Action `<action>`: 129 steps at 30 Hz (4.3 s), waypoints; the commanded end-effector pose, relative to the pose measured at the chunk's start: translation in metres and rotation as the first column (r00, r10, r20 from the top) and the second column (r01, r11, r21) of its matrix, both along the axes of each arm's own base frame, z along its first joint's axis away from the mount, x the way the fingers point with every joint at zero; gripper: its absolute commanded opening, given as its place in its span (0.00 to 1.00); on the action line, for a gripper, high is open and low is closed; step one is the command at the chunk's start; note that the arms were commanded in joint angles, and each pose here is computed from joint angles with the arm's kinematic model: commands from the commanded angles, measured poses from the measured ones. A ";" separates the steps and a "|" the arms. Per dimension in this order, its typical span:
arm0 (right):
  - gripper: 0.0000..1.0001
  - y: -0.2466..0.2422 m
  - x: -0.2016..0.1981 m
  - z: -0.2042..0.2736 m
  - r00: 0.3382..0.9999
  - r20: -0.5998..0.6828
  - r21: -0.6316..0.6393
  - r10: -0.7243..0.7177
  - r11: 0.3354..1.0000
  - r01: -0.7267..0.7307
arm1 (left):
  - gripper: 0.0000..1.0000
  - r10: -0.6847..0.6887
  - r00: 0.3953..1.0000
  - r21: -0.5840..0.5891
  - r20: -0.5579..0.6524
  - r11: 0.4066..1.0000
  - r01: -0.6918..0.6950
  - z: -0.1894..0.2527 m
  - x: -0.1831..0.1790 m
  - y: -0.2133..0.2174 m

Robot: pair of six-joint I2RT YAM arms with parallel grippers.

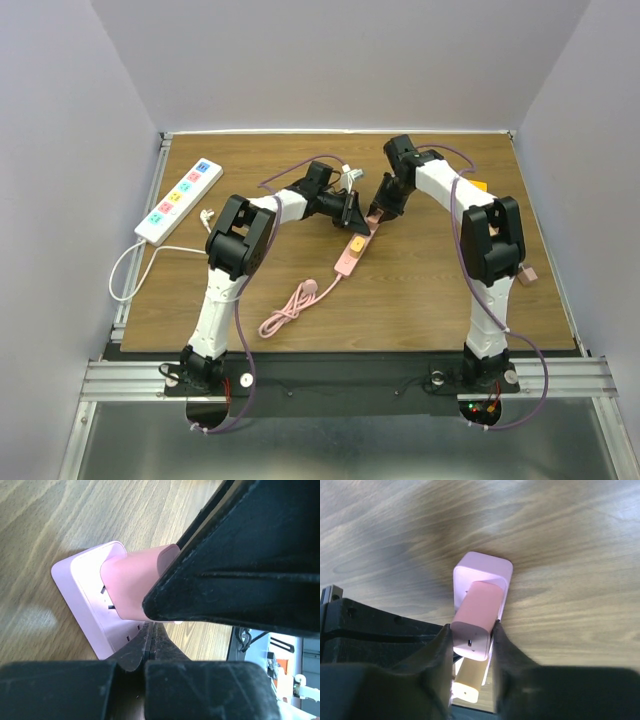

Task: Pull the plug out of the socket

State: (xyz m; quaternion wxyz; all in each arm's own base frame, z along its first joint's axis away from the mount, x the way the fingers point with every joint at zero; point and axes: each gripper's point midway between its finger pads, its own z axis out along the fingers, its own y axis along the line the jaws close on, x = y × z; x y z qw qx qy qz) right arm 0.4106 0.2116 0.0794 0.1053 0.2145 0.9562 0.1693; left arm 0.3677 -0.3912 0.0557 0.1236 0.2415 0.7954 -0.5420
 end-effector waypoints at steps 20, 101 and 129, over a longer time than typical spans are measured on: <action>0.01 0.019 0.030 0.122 0.975 0.217 0.071 0.051 0.995 -0.067 | 0.00 0.087 0.995 0.266 -0.055 0.962 -0.069 -0.097 -0.023 0.037; 0.00 0.061 -0.056 0.039 0.980 0.156 -0.232 0.124 0.969 -0.085 | 0.00 0.158 0.977 0.183 -0.146 0.974 -0.130 -0.077 -0.024 0.053; 0.01 -0.007 -0.061 0.094 0.971 0.172 -0.336 0.167 0.936 -0.102 | 0.00 0.163 0.978 0.256 -0.128 0.958 -0.126 -0.096 -0.039 0.045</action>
